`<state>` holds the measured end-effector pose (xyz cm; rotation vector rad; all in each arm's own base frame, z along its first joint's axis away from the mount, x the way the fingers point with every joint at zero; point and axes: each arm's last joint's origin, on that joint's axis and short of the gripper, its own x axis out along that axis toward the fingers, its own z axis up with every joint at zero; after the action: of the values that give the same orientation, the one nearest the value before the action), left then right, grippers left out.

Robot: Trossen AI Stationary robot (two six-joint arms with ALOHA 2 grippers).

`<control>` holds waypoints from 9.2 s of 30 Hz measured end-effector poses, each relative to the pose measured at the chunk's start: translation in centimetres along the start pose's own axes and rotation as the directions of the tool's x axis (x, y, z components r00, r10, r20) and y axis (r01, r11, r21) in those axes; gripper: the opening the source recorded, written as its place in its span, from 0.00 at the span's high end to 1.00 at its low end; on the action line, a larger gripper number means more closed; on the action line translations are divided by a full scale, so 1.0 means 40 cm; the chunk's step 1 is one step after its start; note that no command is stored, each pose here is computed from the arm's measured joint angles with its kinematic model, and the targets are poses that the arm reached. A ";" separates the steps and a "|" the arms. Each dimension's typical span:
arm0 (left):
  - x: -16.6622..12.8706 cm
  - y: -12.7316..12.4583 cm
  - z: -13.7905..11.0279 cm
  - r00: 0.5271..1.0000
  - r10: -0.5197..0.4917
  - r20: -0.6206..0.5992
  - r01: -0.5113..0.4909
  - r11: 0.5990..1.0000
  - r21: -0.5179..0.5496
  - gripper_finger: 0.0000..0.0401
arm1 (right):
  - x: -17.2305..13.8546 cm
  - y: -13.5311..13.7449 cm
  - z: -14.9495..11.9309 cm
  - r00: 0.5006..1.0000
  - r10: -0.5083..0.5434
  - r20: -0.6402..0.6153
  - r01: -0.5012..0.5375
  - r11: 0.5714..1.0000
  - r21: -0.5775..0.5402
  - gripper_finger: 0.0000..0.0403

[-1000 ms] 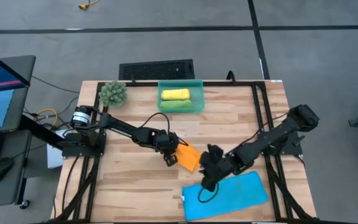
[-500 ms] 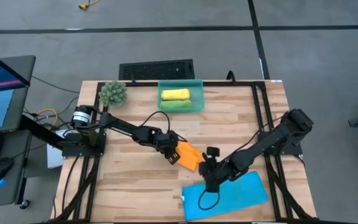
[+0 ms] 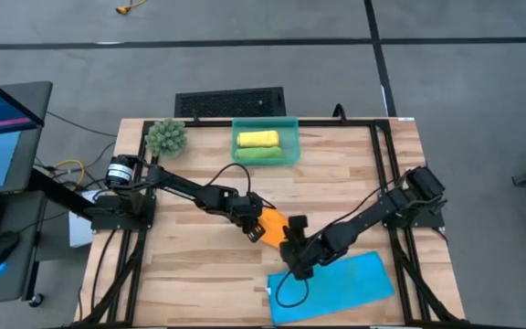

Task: Roll microfiber towels into tight, uniform cylinder then place into a basket
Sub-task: Roll the orange towel

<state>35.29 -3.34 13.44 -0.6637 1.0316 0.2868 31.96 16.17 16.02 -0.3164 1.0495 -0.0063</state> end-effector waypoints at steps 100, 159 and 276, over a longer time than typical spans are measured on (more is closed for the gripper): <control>-0.096 0.050 -0.111 0.941 -0.331 -0.069 0.313 0.778 0.545 1.00 | 0.121 0.017 0.078 0.956 -0.071 0.283 -0.231 0.409 0.883 0.92; -0.071 0.068 -0.088 0.953 -0.298 0.049 0.185 0.706 0.684 1.00 | 0.150 -0.036 0.059 0.926 0.357 0.126 -0.373 0.808 0.455 0.93; -0.009 0.060 -0.116 0.950 -0.313 -0.009 0.294 0.901 -0.319 1.00 | 0.179 -0.139 0.051 0.989 0.083 0.124 -0.086 0.996 0.011 0.87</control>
<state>30.65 -4.38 11.29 -1.1171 0.9301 0.1577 38.09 10.27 12.31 -0.2541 0.9386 0.0801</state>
